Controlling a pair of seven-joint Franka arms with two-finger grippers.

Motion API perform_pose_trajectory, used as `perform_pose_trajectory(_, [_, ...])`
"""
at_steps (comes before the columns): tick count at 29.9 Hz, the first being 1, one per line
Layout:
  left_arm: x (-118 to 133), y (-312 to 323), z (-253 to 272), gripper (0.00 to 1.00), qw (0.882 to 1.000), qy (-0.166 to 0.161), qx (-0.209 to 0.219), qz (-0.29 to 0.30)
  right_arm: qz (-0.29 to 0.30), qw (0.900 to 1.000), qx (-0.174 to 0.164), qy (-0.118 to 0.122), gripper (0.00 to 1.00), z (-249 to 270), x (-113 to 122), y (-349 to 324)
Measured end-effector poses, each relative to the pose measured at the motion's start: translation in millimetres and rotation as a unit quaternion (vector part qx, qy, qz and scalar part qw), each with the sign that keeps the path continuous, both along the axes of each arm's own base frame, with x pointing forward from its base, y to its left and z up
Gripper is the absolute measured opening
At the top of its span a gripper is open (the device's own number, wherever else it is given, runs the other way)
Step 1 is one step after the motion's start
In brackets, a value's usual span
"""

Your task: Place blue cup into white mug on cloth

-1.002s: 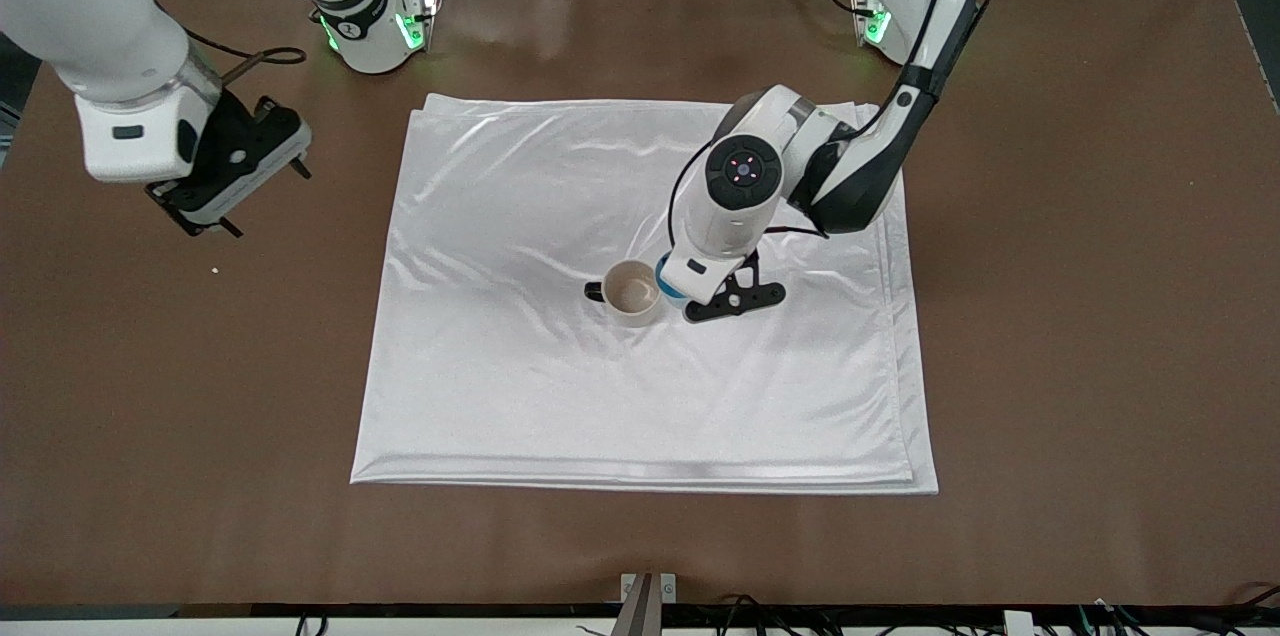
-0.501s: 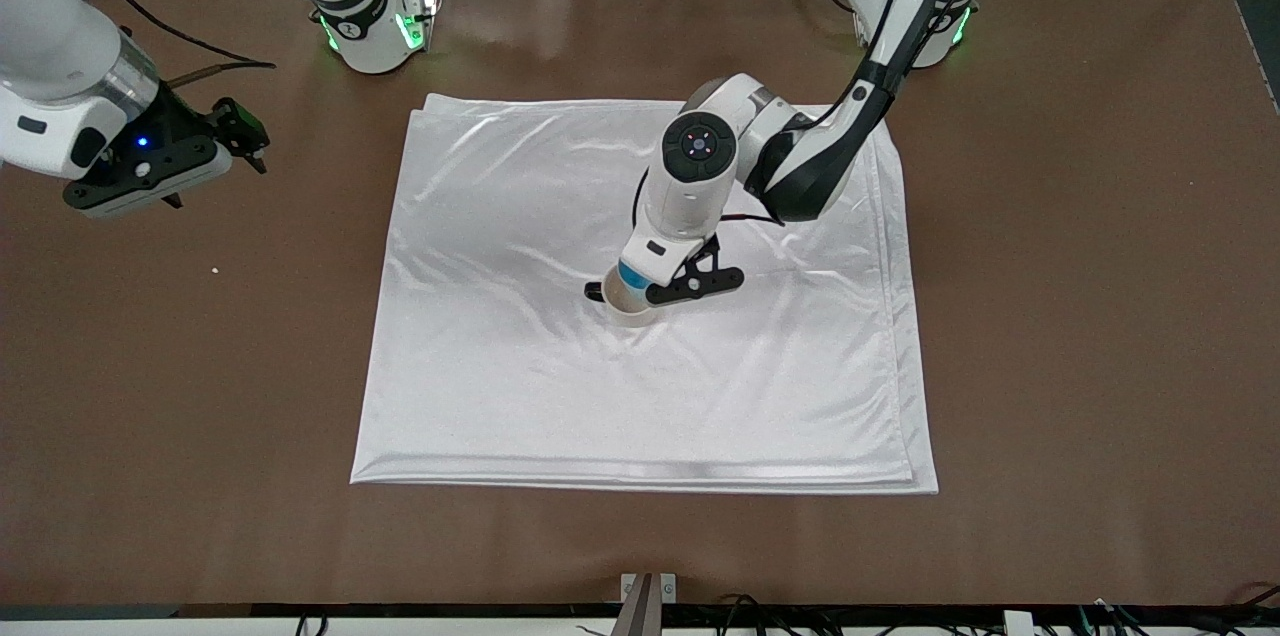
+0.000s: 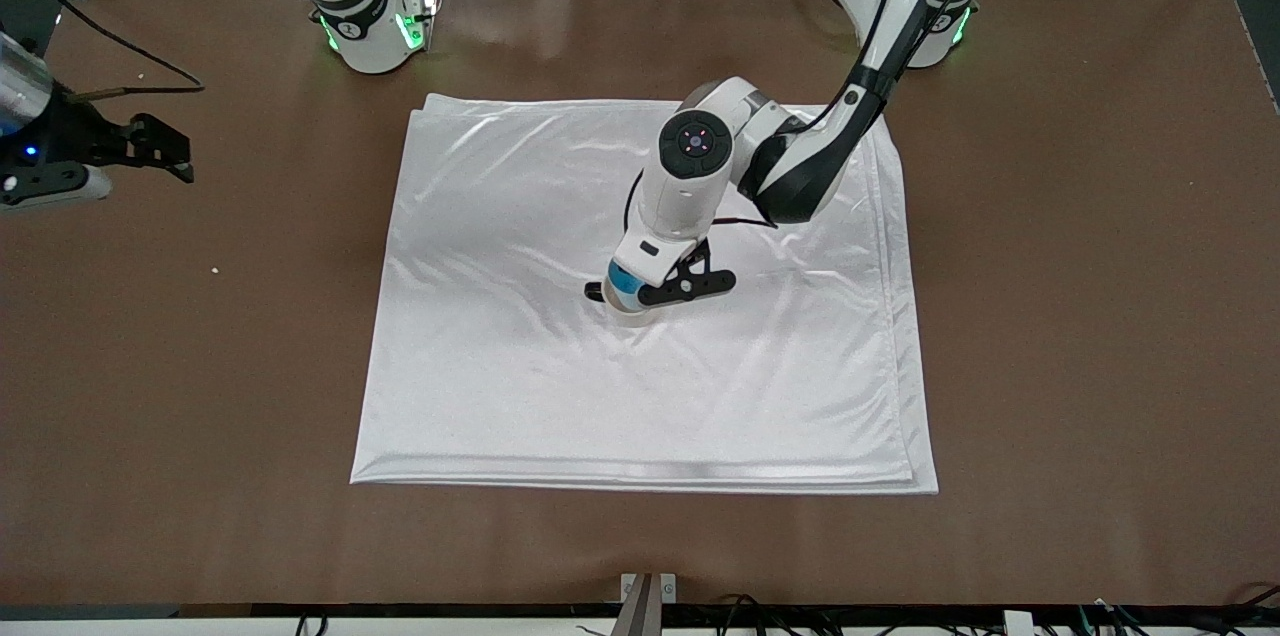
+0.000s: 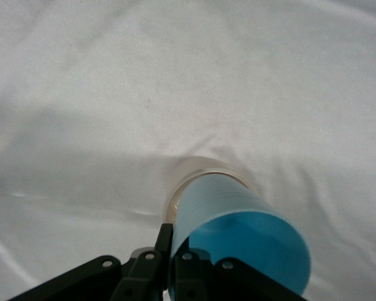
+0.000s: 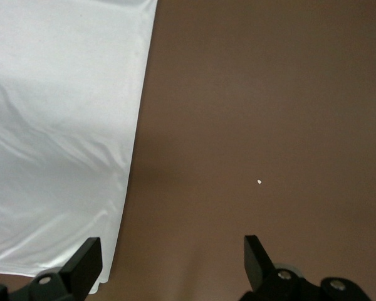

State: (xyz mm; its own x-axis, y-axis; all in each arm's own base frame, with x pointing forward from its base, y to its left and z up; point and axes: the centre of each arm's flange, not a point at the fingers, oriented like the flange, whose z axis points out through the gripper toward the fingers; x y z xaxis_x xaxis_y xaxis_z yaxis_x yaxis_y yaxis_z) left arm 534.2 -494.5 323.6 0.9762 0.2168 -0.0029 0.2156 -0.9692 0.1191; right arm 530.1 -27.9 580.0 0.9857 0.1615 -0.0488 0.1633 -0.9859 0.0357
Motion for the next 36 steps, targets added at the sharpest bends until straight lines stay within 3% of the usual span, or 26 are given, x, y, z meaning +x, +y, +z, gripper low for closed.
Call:
perform_pose_trajectory(8, [-3, -7, -16, 0.05, 1.0, -0.001, -0.002, -0.004, -0.05, 0.999, -0.001, -0.013, 1.0, 8, 1, -12])
perform_pose_trajectory(27, [-4, -7, -66, 0.05, 1.0, 0.016, 0.012, -0.004, -0.049, 0.998, -0.001, -0.032, 1.0, 22, 13, -4])
perform_pose_trajectory(36, [-4, -8, -78, 0.07, 1.0, 0.016, 0.011, -0.003, -0.08, 0.996, 0.006, -0.031, 1.0, 19, 17, -3])
